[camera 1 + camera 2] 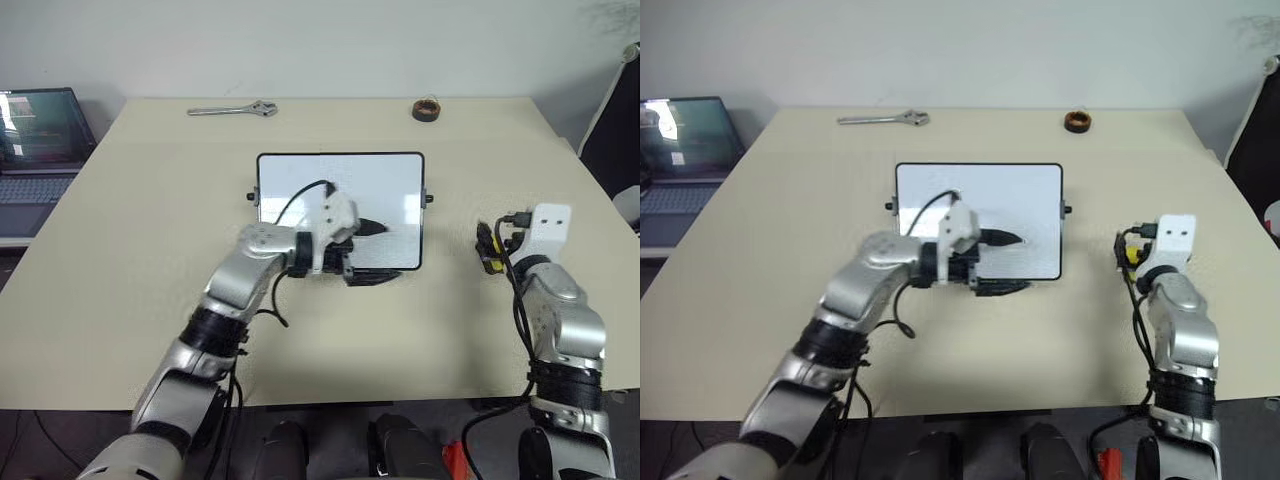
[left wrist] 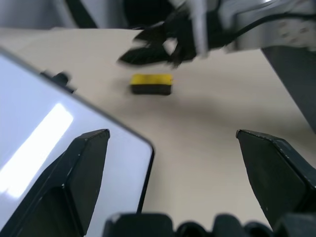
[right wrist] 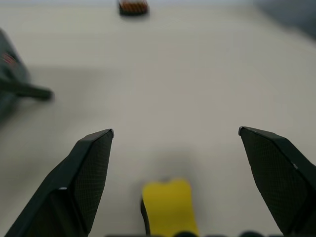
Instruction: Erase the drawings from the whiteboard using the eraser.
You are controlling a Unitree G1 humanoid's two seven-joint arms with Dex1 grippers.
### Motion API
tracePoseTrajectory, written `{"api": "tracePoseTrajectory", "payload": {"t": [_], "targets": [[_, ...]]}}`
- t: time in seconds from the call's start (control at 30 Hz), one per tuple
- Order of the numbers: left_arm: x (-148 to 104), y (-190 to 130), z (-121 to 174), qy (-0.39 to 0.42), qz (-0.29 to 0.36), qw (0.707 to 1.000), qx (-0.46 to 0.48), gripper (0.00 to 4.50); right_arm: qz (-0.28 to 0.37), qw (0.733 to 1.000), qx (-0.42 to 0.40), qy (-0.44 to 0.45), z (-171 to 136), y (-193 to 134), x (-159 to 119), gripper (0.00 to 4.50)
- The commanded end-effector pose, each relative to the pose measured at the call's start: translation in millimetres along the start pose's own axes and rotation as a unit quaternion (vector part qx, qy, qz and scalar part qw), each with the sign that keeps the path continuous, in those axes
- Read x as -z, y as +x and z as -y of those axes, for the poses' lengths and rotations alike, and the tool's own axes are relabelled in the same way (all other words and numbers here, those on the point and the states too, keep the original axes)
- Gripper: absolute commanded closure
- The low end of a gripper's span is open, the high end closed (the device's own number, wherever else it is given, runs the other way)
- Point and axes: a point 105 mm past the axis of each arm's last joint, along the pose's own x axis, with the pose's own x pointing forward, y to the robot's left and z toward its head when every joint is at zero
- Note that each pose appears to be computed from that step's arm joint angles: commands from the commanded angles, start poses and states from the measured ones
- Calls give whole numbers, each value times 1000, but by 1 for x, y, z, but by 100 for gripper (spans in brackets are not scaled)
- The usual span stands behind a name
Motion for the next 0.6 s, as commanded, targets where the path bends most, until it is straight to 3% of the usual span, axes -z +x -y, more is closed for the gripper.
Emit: {"api": "tracePoseTrajectory", "payload": {"t": [0.03, 0.1, 0.17, 0.23, 0.37, 0.43, 0.6], "targets": [[-13, -37, -7, -17, 29, 996, -82, 0, 65, 992, -107, -13, -33, -26, -37, 2], [-11, -48, -6, -32, 36, 992, -115, 0, 57, 989, -133, -8, -37, -36, -34, 2], [5, -94, -8, -91, 61, 965, -237, 0, 18, 981, -195, -17, -57, -59, -6, 2], [28, -129, 0, -103, 32, 939, -325, 0, 1, 976, -216, -25, -60, -76, 19, 2], [73, -161, 5, -84, -30, 894, -438, 0, 20, 992, -120, -21, -21, -77, 33, 2], [93, -179, 5, -68, -51, 859, -506, 0, 31, 994, -103, -25, -13, -85, 38, 2], [114, -193, 19, -55, -67, 810, -580, 0, 10, 997, -78, 14, -4, -103, 57, 2]]}}
